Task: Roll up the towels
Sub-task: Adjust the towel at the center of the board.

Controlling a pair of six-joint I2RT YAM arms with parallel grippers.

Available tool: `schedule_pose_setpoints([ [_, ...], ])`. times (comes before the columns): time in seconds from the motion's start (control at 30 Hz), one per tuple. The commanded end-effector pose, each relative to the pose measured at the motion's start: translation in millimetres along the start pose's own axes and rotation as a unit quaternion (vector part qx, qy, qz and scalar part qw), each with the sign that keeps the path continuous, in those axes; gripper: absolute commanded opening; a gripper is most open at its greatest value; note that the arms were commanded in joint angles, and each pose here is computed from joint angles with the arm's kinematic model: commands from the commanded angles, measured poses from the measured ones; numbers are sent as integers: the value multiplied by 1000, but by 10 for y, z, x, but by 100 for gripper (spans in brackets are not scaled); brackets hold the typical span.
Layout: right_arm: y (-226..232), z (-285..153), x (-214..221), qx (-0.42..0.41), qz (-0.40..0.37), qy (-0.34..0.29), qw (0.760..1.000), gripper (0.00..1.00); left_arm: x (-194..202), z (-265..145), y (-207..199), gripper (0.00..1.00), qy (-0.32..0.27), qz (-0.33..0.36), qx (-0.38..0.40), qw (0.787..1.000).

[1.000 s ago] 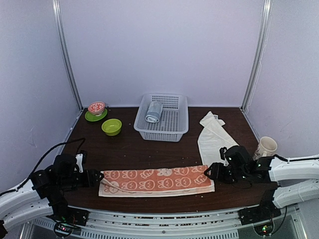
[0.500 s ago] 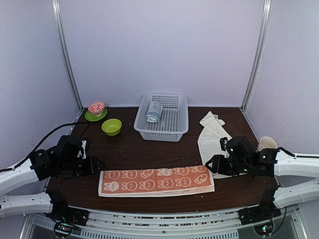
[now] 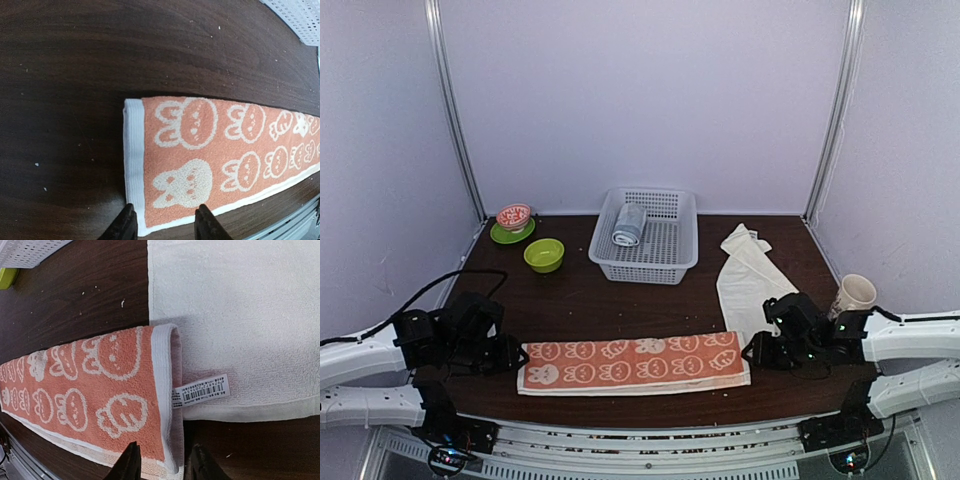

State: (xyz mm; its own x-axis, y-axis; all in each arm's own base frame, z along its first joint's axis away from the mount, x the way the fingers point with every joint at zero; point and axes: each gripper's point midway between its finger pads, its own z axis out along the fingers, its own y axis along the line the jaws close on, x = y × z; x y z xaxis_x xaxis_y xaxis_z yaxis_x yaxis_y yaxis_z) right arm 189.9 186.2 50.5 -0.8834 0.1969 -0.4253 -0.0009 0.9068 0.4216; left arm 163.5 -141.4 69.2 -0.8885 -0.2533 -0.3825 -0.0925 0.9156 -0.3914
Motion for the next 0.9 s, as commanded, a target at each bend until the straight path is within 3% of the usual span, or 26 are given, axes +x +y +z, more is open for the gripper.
schedule_pose_setpoints([
  [0.0, 9, 57, 66, -8, 11, 11, 1000, 32, 3, 37, -11, 39, -5, -5, 5, 1000],
  [0.1, 31, 63, 75, -14, 13, 13, 1000, 26, -3, 37, -14, 38, -6, -4, 6, 1000],
  [0.53, -18, 104, 171, -5, 12, 32, 999, 16, 2, 35, 10, 37, -9, 3, 5, 1000],
  [0.87, 1, 97, 188, -5, 12, 35, 999, 4, -121, -31, -259, 24, -13, 18, 41, 999],
])
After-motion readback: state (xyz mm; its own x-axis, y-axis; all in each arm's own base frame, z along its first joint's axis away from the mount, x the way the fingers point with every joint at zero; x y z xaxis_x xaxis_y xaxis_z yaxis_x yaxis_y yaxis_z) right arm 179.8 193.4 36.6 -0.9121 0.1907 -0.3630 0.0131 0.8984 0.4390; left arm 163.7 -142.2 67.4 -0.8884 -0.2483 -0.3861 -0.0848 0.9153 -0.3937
